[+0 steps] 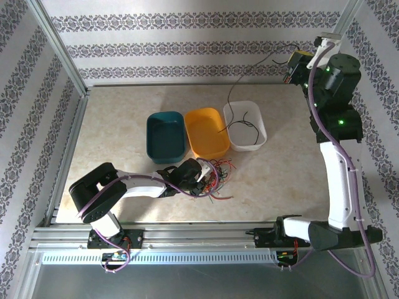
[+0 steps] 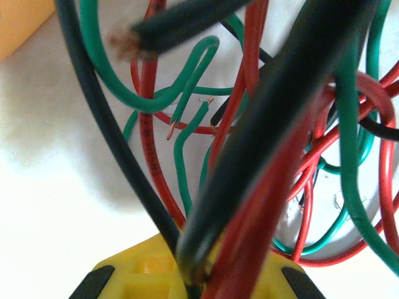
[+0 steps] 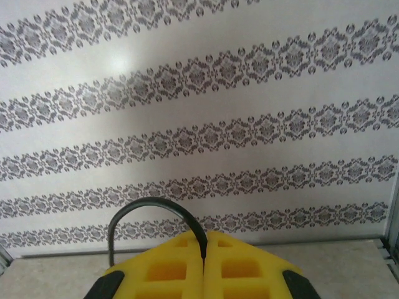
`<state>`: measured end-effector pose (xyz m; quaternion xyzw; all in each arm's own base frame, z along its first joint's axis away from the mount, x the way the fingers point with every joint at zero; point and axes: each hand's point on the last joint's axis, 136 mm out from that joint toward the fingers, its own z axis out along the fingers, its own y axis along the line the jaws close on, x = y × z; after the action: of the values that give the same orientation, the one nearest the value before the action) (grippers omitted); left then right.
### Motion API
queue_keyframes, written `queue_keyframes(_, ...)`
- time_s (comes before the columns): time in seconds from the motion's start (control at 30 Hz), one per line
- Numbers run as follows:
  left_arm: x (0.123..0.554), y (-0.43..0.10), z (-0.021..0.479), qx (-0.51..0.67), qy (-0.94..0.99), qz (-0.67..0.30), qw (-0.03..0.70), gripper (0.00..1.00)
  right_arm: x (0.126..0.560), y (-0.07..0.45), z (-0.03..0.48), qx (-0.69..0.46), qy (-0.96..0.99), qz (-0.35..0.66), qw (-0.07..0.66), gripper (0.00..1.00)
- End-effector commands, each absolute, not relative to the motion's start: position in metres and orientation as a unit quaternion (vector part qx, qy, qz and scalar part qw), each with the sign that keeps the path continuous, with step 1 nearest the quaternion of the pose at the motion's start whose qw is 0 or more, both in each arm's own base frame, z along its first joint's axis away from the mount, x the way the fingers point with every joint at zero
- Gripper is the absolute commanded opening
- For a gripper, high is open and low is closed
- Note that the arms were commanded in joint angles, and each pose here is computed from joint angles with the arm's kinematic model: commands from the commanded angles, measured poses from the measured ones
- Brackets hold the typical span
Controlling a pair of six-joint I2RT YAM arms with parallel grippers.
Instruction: Untangle the cables
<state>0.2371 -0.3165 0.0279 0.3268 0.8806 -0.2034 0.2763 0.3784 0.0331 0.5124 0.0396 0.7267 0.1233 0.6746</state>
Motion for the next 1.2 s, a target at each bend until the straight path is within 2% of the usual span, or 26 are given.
queue_keyframes(0.0, 0.225, -0.311, 0.008, 0.341, 0.89, -0.186, 0.241, 0.0, 0.39, 0.04, 0.511, 0.033, 0.721, 0.136, 0.679, 0.0)
queue_keyframes(0.2, 0.225, -0.31, 0.008, 0.34, 0.89, -0.185, 0.241, 0.0, 0.41, 0.041, 0.464, 0.04, 0.758, 0.112, 0.641, 0.0)
queue_keyframes(0.4, 0.224, -0.311, 0.007, 0.342, 0.89, -0.185, 0.239, 0.0, 0.419, 0.046, 0.382, 0.051, 0.814, 0.069, 0.575, 0.0)
queue_keyframes(0.7, 0.225, -0.311, 0.007, 0.342, 0.89, -0.185, 0.238, 0.0, 0.416, 0.032, 0.27, 0.121, 0.878, 0.011, 0.464, 0.0)
queue_keyframes(1.17, 0.225, -0.311, 0.007, 0.342, 0.89, -0.185, 0.238, 0.0, 0.405, 0.055, 0.141, 0.104, 0.945, -0.013, 0.31, 0.0)
